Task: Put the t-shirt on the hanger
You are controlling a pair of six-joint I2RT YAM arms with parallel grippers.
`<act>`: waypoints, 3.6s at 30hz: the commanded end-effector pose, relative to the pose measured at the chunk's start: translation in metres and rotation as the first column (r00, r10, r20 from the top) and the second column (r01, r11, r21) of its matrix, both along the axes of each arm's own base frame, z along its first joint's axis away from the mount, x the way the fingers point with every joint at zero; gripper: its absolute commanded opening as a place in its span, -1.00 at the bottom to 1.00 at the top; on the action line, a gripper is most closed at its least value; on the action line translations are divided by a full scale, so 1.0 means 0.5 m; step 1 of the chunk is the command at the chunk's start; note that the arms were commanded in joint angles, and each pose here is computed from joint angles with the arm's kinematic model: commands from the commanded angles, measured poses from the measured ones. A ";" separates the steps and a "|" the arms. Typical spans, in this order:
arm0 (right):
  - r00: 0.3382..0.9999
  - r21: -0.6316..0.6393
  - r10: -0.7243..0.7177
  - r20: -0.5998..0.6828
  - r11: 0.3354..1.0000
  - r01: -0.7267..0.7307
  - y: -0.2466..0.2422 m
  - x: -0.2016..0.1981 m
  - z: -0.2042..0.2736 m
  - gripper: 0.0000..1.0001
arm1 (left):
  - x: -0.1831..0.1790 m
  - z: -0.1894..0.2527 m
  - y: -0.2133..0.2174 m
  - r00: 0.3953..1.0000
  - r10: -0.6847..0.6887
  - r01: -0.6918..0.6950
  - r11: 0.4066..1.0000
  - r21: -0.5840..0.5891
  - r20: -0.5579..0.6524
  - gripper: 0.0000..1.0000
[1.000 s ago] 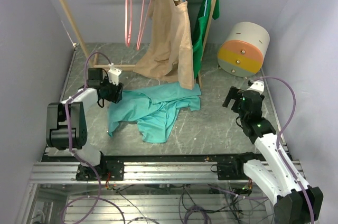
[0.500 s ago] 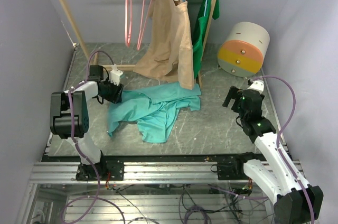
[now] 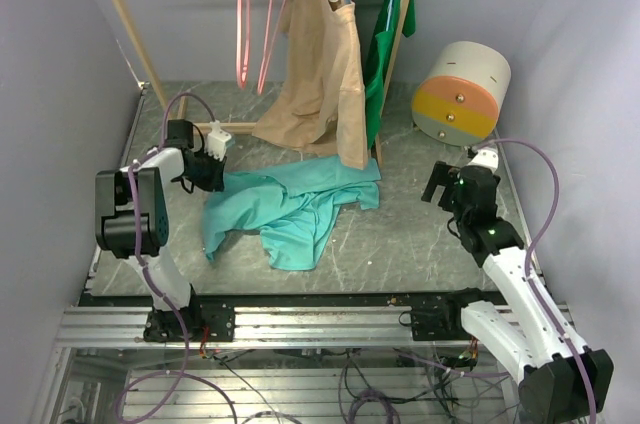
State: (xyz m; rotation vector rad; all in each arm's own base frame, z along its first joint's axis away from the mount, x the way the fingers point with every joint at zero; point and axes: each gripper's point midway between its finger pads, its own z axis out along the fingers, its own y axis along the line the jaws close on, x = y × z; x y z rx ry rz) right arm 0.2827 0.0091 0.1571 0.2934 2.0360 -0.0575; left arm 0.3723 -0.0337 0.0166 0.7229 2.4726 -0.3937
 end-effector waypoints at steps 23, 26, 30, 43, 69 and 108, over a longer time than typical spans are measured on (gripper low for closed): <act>0.863 0.134 0.475 0.171 0.857 -0.498 0.182 -0.027 0.291 0.53 | -0.243 0.400 -0.139 0.835 -0.534 0.529 0.845 0.071 0.130 -0.84; 0.861 0.114 0.488 0.144 0.856 -0.504 0.190 -0.020 0.287 0.51 | -0.240 0.441 -0.145 0.828 -0.540 0.537 0.841 0.064 0.148 -0.84; 0.858 0.077 0.497 0.132 0.858 -0.508 0.222 -0.021 0.284 0.49 | -0.237 0.504 -0.159 0.815 -0.550 0.553 0.832 0.040 0.185 -0.84; 0.746 -0.184 0.665 0.049 0.740 -0.647 0.536 -0.076 0.202 0.59 | -0.256 0.572 -0.216 0.820 -0.538 0.564 0.818 -0.114 0.195 -0.83; 0.725 -0.146 0.689 -0.016 0.716 -0.683 0.652 0.039 -0.044 0.04 | -0.325 0.607 -0.253 0.823 -0.527 0.566 0.787 -0.244 0.212 -0.84; 0.704 -0.094 0.675 -0.219 0.704 -0.704 0.418 -0.013 0.127 -1.00 | -0.191 0.567 -0.252 0.818 -0.522 0.563 0.813 -0.147 0.243 -0.85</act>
